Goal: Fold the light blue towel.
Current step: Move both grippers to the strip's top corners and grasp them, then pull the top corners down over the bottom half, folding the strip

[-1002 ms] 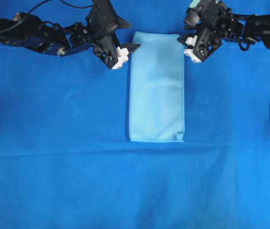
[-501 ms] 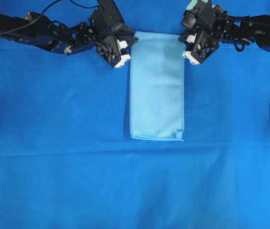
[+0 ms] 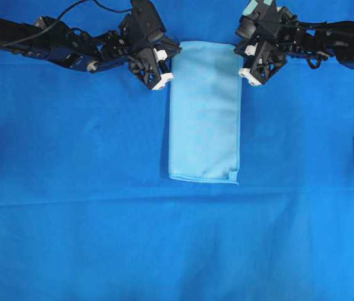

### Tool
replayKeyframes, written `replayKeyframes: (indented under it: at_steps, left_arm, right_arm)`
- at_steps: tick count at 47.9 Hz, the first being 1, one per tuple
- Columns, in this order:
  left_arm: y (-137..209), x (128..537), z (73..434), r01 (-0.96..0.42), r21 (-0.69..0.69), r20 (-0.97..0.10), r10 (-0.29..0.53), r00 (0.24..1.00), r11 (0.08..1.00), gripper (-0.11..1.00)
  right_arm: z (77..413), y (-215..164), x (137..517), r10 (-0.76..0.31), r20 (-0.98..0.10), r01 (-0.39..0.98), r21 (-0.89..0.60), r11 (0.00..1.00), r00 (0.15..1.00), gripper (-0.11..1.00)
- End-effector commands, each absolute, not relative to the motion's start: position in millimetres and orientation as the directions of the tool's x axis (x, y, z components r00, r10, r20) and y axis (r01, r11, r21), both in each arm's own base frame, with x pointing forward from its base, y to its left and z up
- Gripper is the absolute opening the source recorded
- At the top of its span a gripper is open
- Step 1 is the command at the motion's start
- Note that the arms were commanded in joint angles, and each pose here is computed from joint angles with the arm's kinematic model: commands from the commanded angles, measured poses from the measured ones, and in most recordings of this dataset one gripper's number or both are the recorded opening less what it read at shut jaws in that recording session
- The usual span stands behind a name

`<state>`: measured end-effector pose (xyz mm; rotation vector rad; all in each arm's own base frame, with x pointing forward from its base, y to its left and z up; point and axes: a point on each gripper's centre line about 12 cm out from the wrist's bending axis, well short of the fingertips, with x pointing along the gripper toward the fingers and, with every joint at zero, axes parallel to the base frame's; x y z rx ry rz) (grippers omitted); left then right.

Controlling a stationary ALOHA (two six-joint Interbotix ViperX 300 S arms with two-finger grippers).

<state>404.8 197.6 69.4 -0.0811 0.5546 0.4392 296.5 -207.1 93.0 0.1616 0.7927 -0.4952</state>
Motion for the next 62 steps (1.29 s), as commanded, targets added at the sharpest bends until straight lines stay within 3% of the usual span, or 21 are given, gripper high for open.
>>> replayKeyframes:
  at_steps: [1,13,32,48,62]
  left_arm:
    - [199,408,101,-0.425,0.046,-0.469,0.395,0.790,0.904,0.02]
    - [192,405,127,-0.417,0.046,-0.432,0.395,0.811,0.908,0.02]
    - [169,401,131,-0.376,0.047,-0.437,0.357,0.825,0.926,0.02]
    - [101,391,151,-0.207,0.107,-0.429,0.233,0.873,0.972,0.02]
    - [31,385,135,-0.022,0.100,-0.545,0.073,0.835,0.995,0.02]
  right_arm:
    - [116,-210,300,-0.392,-0.673,0.488,-0.054,0.871,0.627,0.04]
    - [146,-207,295,-0.424,-0.629,0.497,-0.069,0.865,0.651,0.04]
    - [152,-189,298,-0.398,-0.633,0.461,-0.071,0.884,0.665,0.04]
    - [170,-123,296,-0.305,-0.662,0.346,-0.072,0.935,0.685,0.04]
    - [159,-65,298,-0.185,-0.731,0.260,-0.010,0.965,0.657,0.04]
